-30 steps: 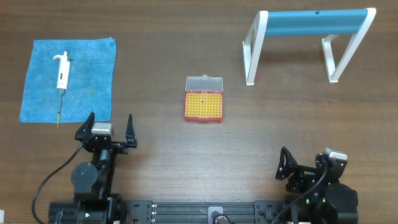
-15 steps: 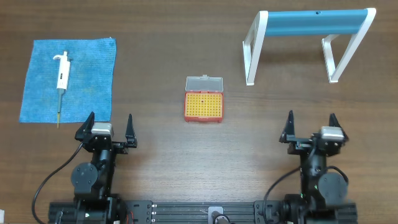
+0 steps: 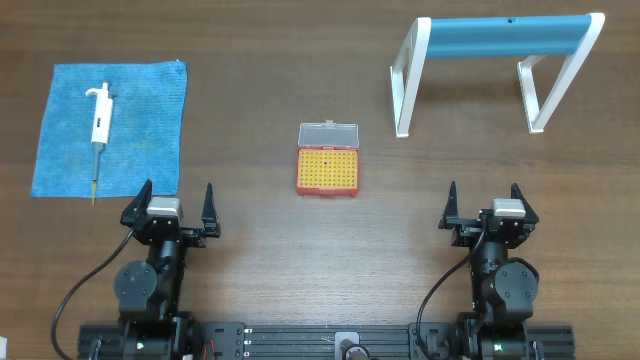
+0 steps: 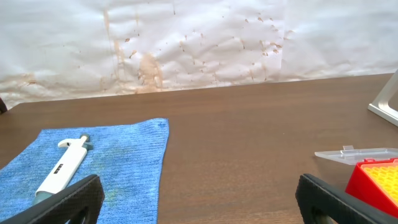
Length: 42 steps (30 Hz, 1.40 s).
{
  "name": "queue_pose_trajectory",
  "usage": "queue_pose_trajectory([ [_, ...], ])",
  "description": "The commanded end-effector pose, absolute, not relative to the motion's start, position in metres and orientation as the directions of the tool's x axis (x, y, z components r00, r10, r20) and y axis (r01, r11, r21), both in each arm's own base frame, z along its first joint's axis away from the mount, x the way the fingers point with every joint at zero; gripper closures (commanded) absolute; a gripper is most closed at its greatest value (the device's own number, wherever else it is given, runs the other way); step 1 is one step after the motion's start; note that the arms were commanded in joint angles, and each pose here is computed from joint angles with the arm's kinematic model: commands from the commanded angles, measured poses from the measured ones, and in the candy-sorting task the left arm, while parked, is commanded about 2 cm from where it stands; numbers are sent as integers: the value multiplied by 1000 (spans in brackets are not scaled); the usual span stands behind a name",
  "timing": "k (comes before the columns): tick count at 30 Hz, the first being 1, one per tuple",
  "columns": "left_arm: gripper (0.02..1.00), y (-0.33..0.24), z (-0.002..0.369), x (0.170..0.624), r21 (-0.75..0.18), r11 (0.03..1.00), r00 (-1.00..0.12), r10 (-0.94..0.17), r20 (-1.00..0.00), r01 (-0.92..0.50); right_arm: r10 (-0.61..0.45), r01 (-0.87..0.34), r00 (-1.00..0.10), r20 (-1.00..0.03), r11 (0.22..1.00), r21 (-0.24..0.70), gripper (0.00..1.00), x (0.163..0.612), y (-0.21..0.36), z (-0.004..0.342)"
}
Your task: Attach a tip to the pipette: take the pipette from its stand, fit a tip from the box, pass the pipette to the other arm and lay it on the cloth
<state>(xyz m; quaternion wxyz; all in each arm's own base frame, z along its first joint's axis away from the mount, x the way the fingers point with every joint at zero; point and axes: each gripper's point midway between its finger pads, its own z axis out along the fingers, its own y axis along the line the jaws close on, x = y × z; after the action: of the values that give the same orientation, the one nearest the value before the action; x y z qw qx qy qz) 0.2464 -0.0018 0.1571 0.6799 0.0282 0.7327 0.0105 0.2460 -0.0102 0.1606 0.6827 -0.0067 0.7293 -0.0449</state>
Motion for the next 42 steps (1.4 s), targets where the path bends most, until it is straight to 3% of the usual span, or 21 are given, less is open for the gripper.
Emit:
queue_pose_trajectory([
  [1,23,0,156,246,46,999,-77,47,-996,15,-89,29,-68,-994,995,-91,5,246,-6,158],
  [42,23,0,156,246,46,999,-76,47,-996,15,-90,5,-66,-994,996,-91,5,246,0,159],
])
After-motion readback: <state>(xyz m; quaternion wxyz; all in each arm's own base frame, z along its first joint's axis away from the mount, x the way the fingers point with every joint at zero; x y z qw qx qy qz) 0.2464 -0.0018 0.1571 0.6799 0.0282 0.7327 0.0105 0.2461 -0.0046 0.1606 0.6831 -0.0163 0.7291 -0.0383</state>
